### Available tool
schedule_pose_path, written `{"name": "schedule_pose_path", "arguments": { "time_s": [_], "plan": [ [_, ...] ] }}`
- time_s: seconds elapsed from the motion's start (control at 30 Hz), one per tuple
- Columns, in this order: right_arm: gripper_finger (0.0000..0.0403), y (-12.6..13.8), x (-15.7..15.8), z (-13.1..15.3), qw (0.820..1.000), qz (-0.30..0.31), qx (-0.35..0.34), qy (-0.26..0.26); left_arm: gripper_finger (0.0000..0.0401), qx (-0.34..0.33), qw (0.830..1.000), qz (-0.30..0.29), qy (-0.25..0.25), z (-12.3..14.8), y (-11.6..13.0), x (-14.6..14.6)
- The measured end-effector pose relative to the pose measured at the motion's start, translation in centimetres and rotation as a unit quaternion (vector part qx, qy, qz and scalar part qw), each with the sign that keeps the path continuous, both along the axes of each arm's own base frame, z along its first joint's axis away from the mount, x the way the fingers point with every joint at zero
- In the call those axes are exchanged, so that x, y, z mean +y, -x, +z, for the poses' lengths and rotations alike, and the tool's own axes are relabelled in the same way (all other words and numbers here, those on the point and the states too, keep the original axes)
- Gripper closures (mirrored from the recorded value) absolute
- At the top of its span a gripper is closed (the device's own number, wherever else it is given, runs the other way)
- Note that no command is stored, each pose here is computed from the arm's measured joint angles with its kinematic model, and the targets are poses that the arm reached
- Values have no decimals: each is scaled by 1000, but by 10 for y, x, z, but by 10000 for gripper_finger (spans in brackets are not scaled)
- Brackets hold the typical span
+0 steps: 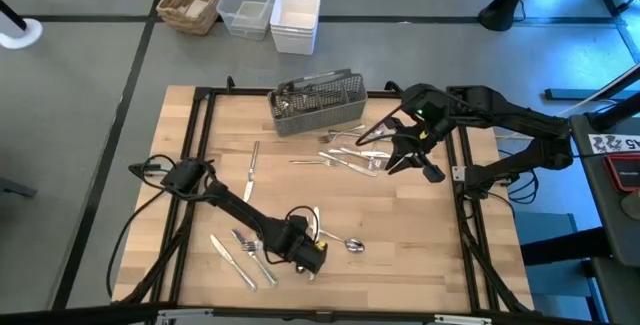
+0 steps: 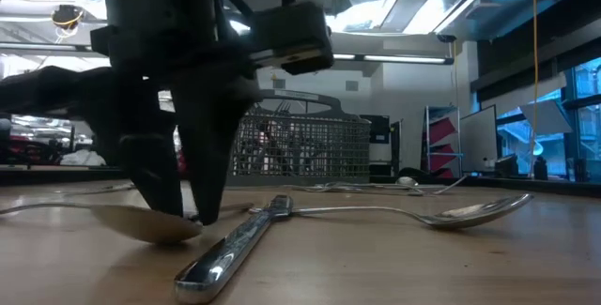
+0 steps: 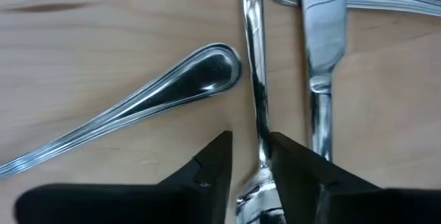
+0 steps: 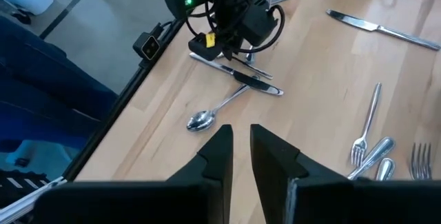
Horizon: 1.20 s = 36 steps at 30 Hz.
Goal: Sort silverware
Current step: Put the silver spoon into the silverware rack
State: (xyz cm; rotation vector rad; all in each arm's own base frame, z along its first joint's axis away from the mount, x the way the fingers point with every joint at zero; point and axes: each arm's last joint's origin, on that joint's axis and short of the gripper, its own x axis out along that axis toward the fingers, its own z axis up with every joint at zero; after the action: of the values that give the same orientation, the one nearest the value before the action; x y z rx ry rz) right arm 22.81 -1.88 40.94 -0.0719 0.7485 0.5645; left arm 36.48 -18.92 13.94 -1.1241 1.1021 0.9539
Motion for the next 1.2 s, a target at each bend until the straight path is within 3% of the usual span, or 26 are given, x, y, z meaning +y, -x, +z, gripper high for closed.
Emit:
{"name": "schedule_pose_path", "arguments": {
  "time_s": [0.2,0.53,0.87,1.0,1.2],
  "plan": [
    [350,0,0,0,1000,-2,0,3,388,12,1000,-9,10,-1,1,0],
    [350,0,0,0,1000,-3,0,5,394,8,999,-31,11,6,3,0],
    [350,0,-1,-1,1000,-9,-1,28,396,-41,997,-60,3,56,14,7],
    [350,1,-2,0,999,-18,-2,41,397,-82,994,-56,-36,86,24,15],
    [350,10,-1,5,998,-19,-14,50,398,-102,980,-20,-169,128,51,44]
  ]
}}
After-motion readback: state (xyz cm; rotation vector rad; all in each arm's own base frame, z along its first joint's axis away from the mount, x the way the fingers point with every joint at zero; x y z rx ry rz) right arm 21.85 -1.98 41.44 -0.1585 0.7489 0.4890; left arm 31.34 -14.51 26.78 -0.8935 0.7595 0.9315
